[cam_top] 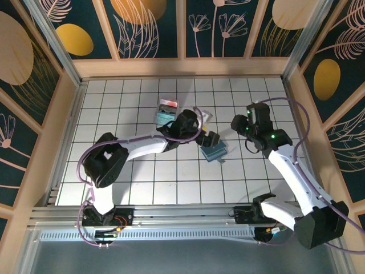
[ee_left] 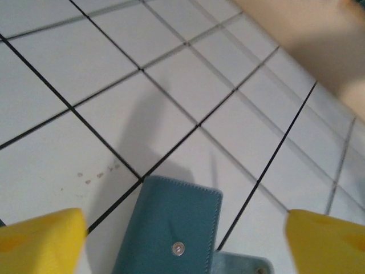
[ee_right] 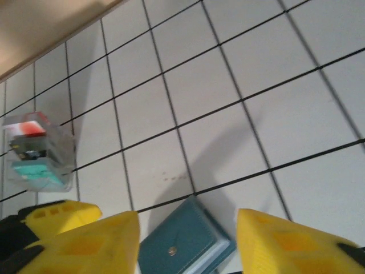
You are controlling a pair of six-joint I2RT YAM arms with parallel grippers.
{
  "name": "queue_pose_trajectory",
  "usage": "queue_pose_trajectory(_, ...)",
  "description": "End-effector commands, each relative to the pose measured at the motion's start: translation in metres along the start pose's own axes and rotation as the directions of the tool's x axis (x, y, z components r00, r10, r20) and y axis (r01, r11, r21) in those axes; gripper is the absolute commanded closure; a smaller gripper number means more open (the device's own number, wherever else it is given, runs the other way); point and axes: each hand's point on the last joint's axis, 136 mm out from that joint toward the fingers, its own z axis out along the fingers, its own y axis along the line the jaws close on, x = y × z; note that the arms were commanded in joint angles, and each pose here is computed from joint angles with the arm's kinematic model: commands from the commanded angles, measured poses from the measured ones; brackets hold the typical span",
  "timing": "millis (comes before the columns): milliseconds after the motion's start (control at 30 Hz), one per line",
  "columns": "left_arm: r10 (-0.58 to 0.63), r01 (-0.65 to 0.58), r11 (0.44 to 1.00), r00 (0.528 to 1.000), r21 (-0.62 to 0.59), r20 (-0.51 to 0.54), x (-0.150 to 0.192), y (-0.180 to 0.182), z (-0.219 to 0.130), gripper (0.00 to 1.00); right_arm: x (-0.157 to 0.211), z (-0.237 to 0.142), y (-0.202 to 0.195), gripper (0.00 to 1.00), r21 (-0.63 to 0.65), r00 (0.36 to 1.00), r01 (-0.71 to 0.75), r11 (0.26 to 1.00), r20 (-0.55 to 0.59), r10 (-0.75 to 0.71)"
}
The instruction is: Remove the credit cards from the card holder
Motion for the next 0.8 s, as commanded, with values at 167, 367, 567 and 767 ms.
queue_pose_trajectory(167,0.239,-0.283,0.952,0.925,-0.114,-0.295,0.063,0.022,0.044,0.01,-0.014,-0.017,-0.027,0.32,0.052,0.993,-0.063,0.997,0.104,0.057)
queue_pose_trajectory(367,0.282,-0.335,0.938,0.89,-0.094,-0.358,0.077,0.021,0.056,0.01,-0.011,-0.015,-0.026,0.23,0.039,0.993,-0.068,0.997,0.096,0.064)
queue_pose_trajectory(567,0.255,-0.343,0.921,0.888,-0.183,-0.383,0.078,0.038,0.06,0.05,-0.012,-0.014,-0.023,0.23,0.025,0.993,-0.065,0.998,0.097,0.062)
queue_pose_trajectory(767,0.268,-0.354,0.923,0.872,-0.149,-0.41,0.088,0.036,0.056,0.08,-0.013,-0.014,-0.023,0.23,0.022,0.993,-0.067,0.997,0.099,0.065)
